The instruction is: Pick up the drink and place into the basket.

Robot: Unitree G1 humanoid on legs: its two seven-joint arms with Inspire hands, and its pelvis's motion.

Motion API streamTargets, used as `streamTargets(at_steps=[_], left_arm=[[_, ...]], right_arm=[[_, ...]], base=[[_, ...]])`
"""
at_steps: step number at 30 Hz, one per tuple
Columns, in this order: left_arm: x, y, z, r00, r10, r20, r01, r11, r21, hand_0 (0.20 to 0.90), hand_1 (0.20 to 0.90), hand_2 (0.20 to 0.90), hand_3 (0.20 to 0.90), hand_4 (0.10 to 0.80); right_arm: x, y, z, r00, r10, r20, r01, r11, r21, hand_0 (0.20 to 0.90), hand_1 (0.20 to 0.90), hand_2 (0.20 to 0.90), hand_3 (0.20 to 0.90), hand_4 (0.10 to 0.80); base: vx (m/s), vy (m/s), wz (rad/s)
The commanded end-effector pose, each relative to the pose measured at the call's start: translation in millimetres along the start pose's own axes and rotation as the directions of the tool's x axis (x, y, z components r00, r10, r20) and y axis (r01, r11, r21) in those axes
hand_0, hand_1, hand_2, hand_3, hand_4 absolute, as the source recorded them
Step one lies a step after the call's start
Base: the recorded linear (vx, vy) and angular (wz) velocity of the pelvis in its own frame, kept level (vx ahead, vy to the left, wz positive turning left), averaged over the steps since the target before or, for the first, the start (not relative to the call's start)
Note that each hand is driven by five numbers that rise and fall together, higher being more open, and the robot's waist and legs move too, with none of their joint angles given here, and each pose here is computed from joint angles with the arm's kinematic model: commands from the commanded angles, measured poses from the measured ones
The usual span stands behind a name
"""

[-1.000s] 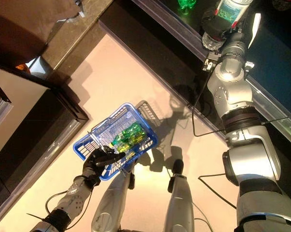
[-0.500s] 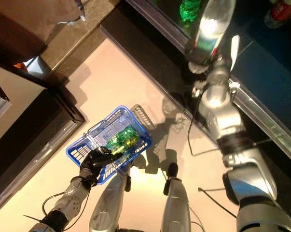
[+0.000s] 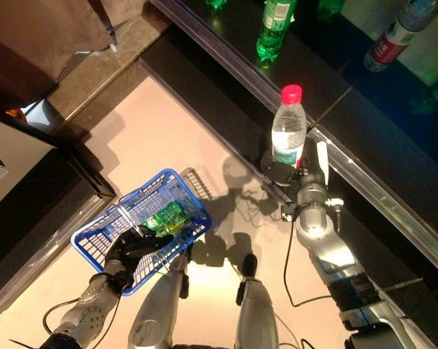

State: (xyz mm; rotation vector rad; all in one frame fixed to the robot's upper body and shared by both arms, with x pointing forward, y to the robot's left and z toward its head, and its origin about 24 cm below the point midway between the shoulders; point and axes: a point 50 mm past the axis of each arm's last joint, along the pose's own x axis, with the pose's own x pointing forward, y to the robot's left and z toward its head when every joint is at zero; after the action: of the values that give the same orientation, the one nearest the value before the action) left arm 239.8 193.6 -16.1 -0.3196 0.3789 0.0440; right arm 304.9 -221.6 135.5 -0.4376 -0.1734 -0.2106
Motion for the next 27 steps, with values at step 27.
streamTargets(at_steps=[27], left_arm=[[-39,-145,126,0.481,-0.856,0.190,0.670,0.499,0.549,0.300,0.300,0.300,0.200,0.100]], right_arm=[[-15,137,-13,0.481,0.818,-0.316,-0.741,0.571,0.353,0.300,0.300,0.300,0.200,0.100]], base=[[-0.009,-0.004,0.06]])
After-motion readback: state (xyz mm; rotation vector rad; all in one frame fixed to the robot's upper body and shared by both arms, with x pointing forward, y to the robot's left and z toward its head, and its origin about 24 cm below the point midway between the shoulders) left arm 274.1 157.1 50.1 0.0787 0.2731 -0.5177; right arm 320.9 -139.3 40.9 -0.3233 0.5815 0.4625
